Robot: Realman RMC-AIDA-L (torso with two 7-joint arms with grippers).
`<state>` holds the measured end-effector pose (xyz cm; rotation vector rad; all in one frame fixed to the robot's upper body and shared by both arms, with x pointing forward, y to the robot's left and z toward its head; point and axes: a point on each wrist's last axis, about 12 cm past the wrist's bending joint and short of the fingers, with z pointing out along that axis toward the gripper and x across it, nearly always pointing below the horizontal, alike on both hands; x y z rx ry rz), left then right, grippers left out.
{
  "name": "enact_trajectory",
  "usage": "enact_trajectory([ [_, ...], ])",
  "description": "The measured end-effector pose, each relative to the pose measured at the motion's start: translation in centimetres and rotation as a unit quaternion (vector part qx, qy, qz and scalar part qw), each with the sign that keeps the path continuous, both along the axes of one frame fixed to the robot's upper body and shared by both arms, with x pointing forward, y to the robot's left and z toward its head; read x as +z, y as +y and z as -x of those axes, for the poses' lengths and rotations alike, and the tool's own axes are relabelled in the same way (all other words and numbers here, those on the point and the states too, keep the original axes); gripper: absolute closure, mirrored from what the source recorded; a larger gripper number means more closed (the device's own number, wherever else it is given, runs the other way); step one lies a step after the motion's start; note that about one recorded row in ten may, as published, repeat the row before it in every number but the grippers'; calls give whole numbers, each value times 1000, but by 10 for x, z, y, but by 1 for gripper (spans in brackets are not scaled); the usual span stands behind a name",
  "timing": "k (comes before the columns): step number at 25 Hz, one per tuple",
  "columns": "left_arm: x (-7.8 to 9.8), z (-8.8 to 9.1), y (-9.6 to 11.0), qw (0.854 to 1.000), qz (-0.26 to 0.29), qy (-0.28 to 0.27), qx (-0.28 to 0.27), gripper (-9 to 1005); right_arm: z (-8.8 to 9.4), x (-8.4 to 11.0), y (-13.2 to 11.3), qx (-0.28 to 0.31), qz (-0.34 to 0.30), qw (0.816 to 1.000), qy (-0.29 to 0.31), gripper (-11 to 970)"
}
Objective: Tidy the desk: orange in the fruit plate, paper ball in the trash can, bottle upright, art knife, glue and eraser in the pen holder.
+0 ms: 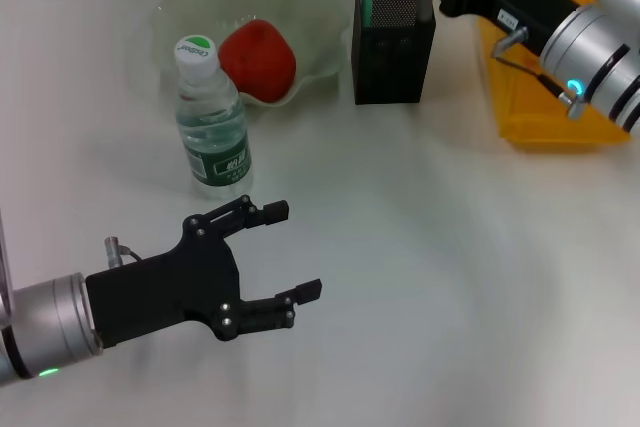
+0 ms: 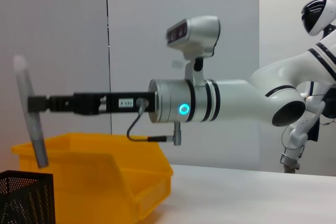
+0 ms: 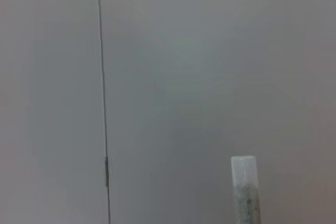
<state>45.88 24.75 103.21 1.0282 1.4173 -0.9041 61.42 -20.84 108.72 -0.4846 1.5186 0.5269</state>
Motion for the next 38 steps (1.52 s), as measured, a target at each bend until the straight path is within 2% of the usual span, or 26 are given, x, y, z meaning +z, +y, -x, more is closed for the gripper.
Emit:
enact_trajectory([
  [7, 0, -1, -1, 1000, 1, -1, -1, 133, 0, -7, 2, -3, 8, 1000, 23, 826],
  [12, 1, -1, -1, 1000, 1, -1, -1, 133, 8, -10, -2, 1, -5, 1000, 18, 660],
  [15, 1, -1, -1, 1000, 2, -3, -2, 133, 25, -6, -11, 26, -44, 999, -10, 592],
  [17, 2, 0, 0, 1000, 3, -3, -2, 134, 43, -3, -23, 53, -80, 995, -19, 558],
  [20, 3, 0, 1, 1000, 7, 0, -6, 134, 66, 0, -38, 109, -94, 990, -1, 505],
  [24, 3, 0, 1, 1000, 8, 3, -8, 134, 103, -5, -57, 191, -61, 980, 18, 366],
  [29, 3, 0, 1, 1000, 6, 5, -11, 134, 140, -22, -74, 264, 22, 964, 24, 201],
  [32, 3, 0, 2, 1000, 5, 5, -11, 133, 152, -30, -76, 292, 43, 955, 38, 117],
  [38, 2, 1, 0, 1000, 5, 6, -12, 133, 163, -38, -70, 286, 49, 957, 23, 117],
])
